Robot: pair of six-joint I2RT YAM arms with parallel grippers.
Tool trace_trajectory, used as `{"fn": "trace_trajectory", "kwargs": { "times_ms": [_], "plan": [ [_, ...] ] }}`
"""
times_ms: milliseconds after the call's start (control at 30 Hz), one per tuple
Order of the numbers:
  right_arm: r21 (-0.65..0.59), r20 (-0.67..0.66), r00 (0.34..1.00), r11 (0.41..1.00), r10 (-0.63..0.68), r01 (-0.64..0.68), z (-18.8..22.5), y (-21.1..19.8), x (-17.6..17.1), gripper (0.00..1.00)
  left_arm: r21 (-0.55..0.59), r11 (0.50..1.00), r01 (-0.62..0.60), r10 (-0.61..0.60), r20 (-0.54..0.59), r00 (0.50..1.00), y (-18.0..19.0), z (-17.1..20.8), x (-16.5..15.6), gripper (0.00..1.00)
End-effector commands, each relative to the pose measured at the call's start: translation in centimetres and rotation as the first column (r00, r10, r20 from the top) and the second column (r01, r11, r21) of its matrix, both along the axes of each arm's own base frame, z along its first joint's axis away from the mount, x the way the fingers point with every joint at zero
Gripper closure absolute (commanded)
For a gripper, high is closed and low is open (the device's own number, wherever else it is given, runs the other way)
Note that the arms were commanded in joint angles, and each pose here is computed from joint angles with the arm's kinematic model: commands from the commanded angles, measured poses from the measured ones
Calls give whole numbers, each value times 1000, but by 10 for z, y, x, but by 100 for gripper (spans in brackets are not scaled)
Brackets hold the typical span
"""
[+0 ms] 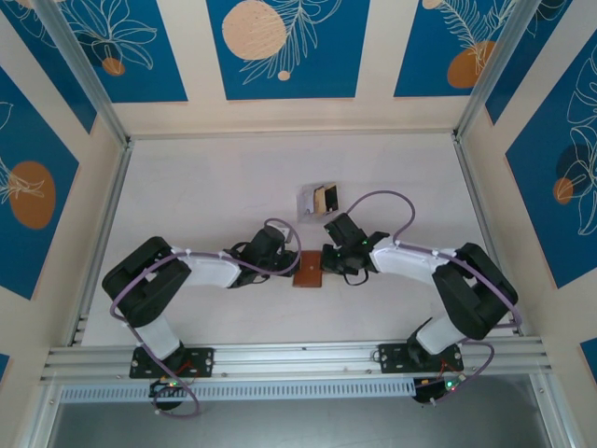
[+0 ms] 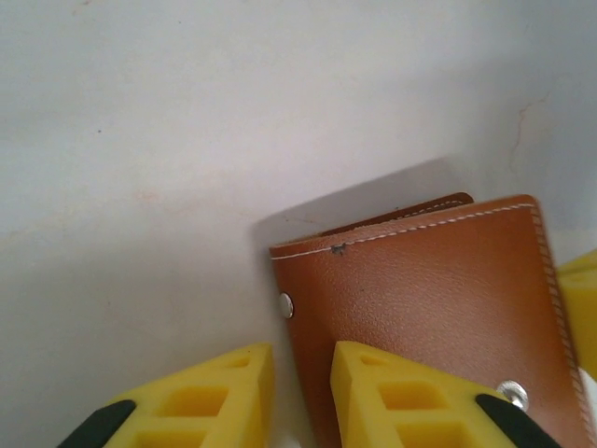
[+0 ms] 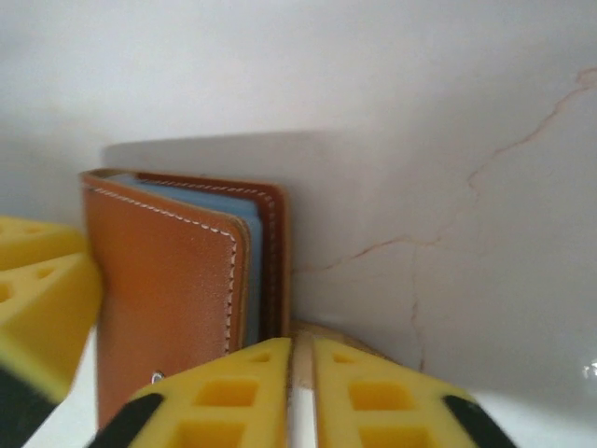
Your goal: Put the credit cards into the card holder
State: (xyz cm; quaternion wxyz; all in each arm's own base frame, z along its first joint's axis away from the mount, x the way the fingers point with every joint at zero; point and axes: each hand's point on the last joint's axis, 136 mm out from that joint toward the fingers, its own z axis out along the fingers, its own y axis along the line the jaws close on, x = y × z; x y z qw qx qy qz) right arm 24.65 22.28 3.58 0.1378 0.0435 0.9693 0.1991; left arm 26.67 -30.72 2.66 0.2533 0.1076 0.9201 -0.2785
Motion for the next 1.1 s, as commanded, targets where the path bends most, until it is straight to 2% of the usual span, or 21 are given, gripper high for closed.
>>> {"fn": "trace_trajectory", "kwargs": {
  "times_ms": [0, 133, 400, 600, 700, 833, 1067],
  "plan": [
    [134, 47, 997, 989, 53, -59, 27, 21, -3, 77, 41, 998, 50, -47, -82, 996, 1, -21, -27, 73],
    [182, 70, 995, 980, 67, -78, 39, 26, -4, 67, -2, 999, 48, -48, -86, 995, -4, -14, -28, 68],
    [247, 52, 994, 963, 96, -106, 37, 41, -3, 64, -79, 996, 31, -38, -85, 996, -8, 4, -33, 53],
    [214, 58, 993, 971, 100, -110, 36, 45, -1, 63, 13, 995, -96, 97, -124, 987, 22, -1, -36, 40],
    [185, 55, 992, 976, 110, -118, 33, 49, -1, 63, 63, 986, -153, 161, -131, 978, 40, -4, -38, 37],
    [139, 47, 992, 982, 120, -125, 25, 53, -2, 64, 69, 982, -179, 187, -136, 973, 50, 0, -44, 30],
    [48, 21, 989, 988, 143, -144, 3, 61, -5, 63, 111, 950, -293, 308, -156, 938, 89, 4, -56, 27]
  ]
}}
